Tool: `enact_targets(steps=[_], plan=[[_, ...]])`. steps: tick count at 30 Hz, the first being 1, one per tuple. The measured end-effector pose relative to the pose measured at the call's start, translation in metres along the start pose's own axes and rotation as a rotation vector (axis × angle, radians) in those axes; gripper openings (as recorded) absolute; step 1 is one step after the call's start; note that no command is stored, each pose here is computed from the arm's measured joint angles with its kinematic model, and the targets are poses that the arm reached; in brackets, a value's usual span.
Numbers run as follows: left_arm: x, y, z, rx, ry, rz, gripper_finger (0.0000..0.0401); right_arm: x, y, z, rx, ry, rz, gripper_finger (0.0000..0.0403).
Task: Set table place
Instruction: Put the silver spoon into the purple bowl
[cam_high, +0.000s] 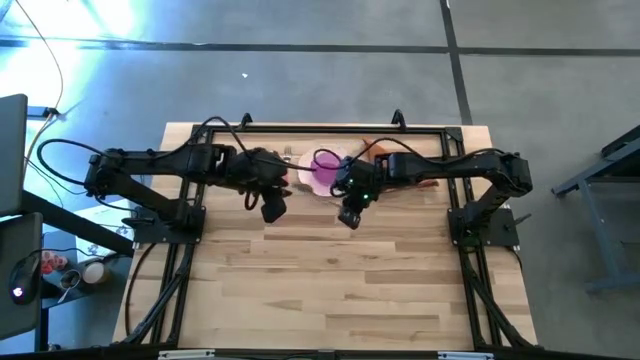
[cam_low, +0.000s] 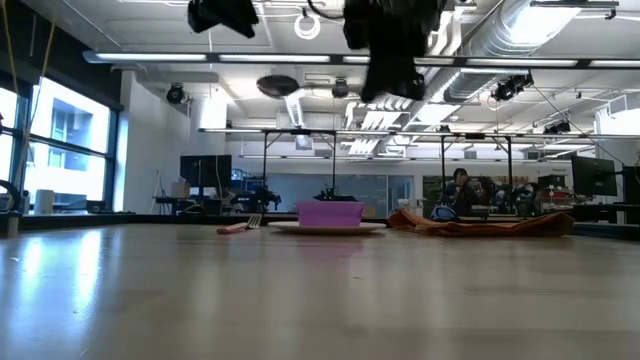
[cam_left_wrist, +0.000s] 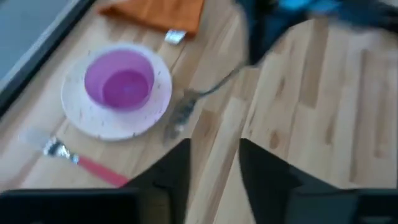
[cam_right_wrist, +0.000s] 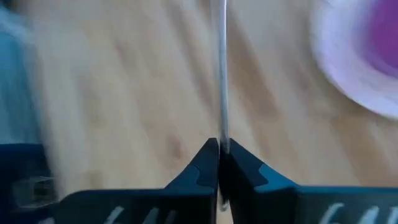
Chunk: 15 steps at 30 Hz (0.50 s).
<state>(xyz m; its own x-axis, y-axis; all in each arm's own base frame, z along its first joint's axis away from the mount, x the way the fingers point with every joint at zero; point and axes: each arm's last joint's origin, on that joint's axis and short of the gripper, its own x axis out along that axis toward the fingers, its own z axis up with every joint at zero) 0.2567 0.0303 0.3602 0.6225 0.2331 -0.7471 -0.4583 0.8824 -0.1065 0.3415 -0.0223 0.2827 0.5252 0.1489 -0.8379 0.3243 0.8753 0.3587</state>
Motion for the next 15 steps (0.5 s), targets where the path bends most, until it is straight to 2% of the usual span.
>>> enact_targets(steps=[3, 5, 8, 12, 15], plan=[[-0.013, -0.001, 0.009, 0.032, -0.040, 0.002, 0.0170, -0.002, -0.014, -0.006, 0.040, 0.073, -0.114, 0.0000], [-0.020, 0.001, 0.012, 0.043, -0.060, 0.059, 0.0201, -0.005, -0.026, -0.009, 0.082, 0.130, -0.153, 0.0000], [-0.025, 0.005, 0.012, 0.056, -0.058, 0.141, 0.0235, -0.011, -0.044, -0.007, 0.152, 0.181, -0.122, 0.0000], [-0.023, 0.014, 0.009, 0.044, -0.006, 0.176, 0.0248, -0.021, -0.074, 0.002, 0.240, 0.174, -0.054, 0.0000], [-0.013, 0.015, 0.004, 0.046, 0.008, 0.183, 0.0242, -0.023, -0.100, 0.004, 0.308, 0.202, -0.053, 0.0000]])
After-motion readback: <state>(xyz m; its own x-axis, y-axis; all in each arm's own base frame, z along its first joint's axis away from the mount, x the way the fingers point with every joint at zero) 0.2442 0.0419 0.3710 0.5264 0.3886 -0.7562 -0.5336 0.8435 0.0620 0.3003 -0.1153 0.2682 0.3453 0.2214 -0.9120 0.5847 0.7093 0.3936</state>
